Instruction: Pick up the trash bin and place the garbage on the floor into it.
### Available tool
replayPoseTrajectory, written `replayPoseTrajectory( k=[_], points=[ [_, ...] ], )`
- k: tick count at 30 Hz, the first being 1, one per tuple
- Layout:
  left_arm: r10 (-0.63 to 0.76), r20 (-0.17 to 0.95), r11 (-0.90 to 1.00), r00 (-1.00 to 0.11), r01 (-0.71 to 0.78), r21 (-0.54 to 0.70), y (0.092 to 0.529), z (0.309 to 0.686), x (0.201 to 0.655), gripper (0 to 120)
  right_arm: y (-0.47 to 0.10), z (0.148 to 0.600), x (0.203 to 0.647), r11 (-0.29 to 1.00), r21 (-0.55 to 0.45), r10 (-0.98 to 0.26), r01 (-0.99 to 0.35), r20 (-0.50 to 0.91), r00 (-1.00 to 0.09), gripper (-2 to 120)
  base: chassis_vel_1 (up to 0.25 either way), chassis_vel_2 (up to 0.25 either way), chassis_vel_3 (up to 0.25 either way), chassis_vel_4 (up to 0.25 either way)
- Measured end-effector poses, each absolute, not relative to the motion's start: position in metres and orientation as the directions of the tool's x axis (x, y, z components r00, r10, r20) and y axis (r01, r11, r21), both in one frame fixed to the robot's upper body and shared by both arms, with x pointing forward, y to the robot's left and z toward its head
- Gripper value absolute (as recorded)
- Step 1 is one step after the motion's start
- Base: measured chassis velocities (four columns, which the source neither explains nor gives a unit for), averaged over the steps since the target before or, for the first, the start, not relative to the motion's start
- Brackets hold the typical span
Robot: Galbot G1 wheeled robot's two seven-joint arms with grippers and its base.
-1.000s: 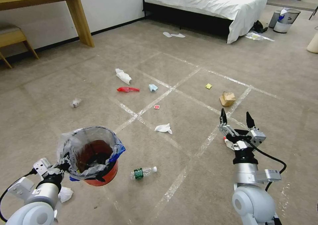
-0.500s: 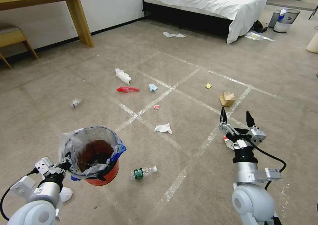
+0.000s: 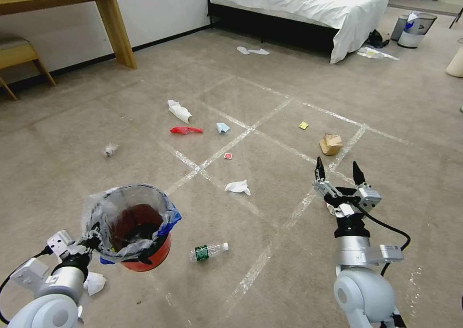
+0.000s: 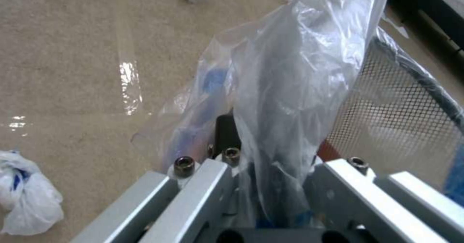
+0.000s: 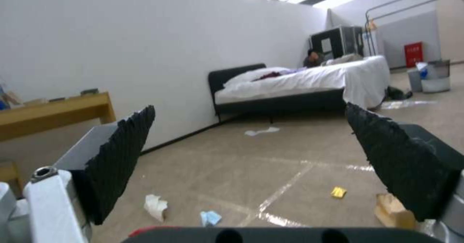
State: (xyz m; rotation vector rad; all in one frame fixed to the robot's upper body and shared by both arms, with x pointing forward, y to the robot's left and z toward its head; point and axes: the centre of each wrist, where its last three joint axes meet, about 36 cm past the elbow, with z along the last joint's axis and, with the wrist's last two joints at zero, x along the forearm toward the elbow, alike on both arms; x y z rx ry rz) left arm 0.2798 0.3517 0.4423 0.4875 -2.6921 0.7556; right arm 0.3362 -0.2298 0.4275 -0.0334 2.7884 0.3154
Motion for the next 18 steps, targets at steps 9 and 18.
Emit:
replayPoseTrajectory(
  k=[9,18],
  points=[
    [-0.233,0.384,0.801,-0.893,-0.401,-0.445,0.354,0.438,0.289,4,-0.209,0.414,0.377,0.982,0.132,-0.111,-0.134,-0.174,-0.979,100,0.0,0.0,0.0,0.0],
    [-0.26,0.395,0.78,-0.881,-0.433,-0.452,0.356,0.433,0.284,4,-0.158,0.366,0.446,0.889,-0.194,-0.406,-0.415,0.084,-0.91,100,0.0,0.0,0.0,0.0]
  ],
)
